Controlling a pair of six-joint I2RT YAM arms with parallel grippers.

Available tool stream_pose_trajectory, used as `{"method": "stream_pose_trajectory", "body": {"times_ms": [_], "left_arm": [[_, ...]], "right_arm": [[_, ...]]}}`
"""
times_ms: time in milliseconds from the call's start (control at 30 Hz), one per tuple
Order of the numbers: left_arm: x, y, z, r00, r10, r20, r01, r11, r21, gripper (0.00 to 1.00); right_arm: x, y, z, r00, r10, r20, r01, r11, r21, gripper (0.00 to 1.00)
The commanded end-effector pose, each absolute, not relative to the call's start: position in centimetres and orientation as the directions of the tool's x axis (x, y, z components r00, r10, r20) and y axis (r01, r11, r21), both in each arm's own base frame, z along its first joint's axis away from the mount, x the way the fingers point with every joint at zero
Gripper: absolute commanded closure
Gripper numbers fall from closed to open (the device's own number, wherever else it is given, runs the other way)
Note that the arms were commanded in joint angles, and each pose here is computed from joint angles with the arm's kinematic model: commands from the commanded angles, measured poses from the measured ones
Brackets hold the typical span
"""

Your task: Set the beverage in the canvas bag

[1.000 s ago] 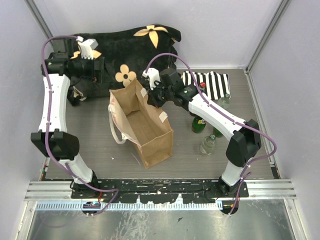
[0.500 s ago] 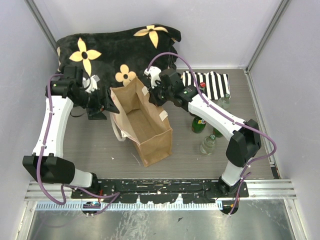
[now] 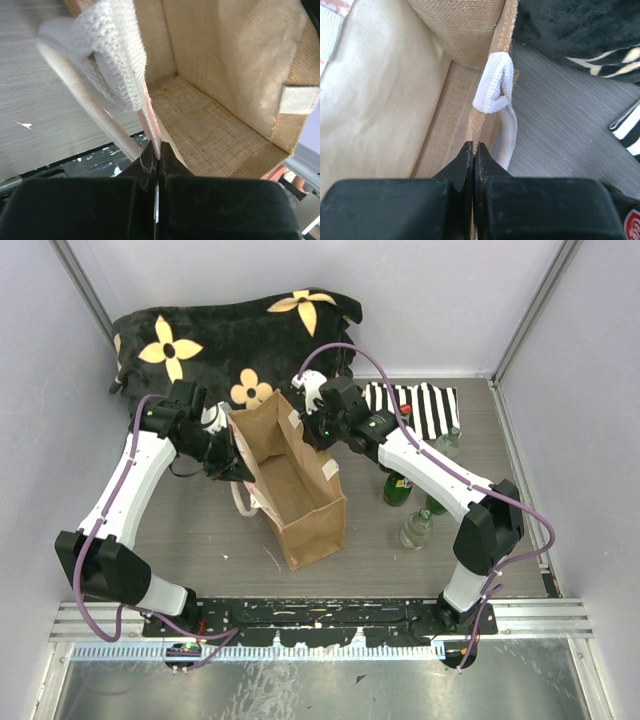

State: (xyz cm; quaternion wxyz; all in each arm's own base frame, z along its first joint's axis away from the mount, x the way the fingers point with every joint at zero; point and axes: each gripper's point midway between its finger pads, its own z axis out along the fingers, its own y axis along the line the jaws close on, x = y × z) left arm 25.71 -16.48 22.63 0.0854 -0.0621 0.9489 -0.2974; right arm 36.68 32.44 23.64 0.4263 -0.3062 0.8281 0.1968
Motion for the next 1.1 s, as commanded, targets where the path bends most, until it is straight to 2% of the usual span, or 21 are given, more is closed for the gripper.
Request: {"method": "stream_pose_trajectory", "body": {"times_ms": [0, 200, 533, 733, 1067], "left_arm": [[27.3, -15.1, 23.4, -0.973, -0.122, -0.197, -0.008, 0.867, -0.499, 1.0], [29.4, -13.5, 24.7, -0.958, -0.086, -0.273, 0.045, 0.896, -0.441, 1.0], [30.2, -11.3, 24.7, -0.958, 0.004, -0.287, 0.119, 0.914, -0.387, 1.0], [29.6, -12.7, 23.9, -0.968, -0.008, -0.249, 0.106, 0.891, -0.441, 1.0], [27.6, -16.4, 23.1, -0.967, 0.009, -0.253, 0.139, 0.853, -0.504, 1.0]], "right_arm": [[36.8, 31.3, 31.7, -0.353, -0.263, -0.898, -0.638, 0.769, 0.026, 0.99], [35.8, 28.9, 31.5, -0.411, -0.318, -0.854, -0.594, 0.804, -0.014, 0.99], [34.4, 25.3, 26.2, -0.521, -0.427, -0.739, -0.543, 0.834, -0.099, 0.99], [34.2, 23.5, 25.8, -0.553, -0.399, -0.731, -0.495, 0.863, -0.097, 0.99], [34.5, 20.6, 25.8, -0.573, -0.373, -0.73, -0.445, 0.889, -0.106, 0.99]]}}
